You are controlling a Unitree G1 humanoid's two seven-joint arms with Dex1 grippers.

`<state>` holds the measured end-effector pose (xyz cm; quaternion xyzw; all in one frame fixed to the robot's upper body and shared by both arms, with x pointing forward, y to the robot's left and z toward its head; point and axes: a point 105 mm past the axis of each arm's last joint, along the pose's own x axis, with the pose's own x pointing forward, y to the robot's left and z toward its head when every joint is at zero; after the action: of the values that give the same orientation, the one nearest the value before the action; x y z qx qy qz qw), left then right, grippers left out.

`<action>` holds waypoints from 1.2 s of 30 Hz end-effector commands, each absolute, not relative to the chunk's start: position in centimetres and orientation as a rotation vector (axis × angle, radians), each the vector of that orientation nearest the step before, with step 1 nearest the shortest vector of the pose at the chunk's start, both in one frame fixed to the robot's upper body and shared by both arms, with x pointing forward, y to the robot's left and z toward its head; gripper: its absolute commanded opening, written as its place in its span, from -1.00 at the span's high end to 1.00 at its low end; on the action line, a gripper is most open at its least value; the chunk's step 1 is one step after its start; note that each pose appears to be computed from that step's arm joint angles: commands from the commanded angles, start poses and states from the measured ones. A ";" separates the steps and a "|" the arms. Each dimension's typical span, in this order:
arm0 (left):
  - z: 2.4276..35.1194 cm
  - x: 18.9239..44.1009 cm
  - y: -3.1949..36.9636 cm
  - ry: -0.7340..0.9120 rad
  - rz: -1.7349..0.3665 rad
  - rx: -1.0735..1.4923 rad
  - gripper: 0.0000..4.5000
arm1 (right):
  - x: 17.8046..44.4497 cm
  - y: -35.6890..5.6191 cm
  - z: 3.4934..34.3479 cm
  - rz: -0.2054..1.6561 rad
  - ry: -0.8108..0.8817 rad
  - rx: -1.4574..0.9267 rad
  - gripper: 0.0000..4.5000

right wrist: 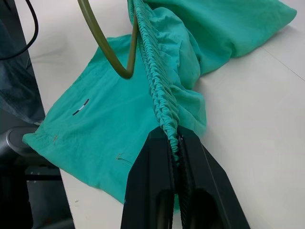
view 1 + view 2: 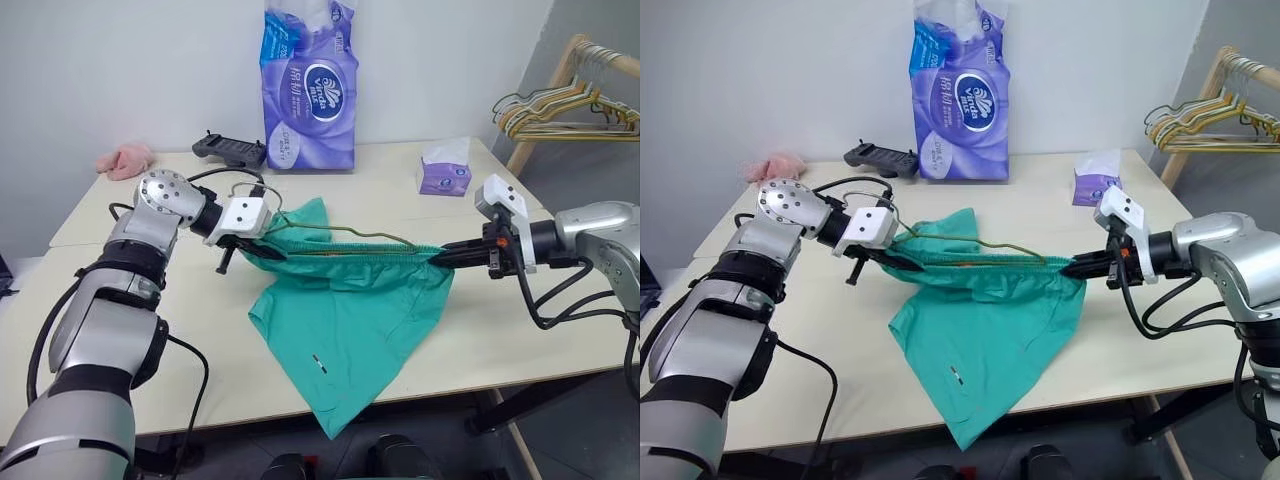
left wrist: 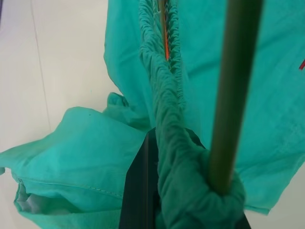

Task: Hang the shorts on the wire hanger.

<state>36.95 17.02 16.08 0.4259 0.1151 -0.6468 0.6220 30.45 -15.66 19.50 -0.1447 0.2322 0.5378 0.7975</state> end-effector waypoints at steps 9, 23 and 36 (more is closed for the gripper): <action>16.7 38.1 18.9 0.328 -1.369 1.037 1.00 | 28.0 -16.5 21.4 1.152 0.522 -0.363 0.99; 16.6 38.9 18.8 0.353 -1.342 1.293 1.00 | 28.8 -13.3 25.1 1.180 0.397 -0.423 0.99; 18.2 39.7 18.0 0.289 -1.304 1.338 1.00 | 31.1 -15.8 23.1 1.093 0.436 -0.602 0.99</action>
<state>39.62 15.95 18.18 0.5624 0.0824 -0.5763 0.5872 30.60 -14.01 21.70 -0.2471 0.2171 0.5394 0.7752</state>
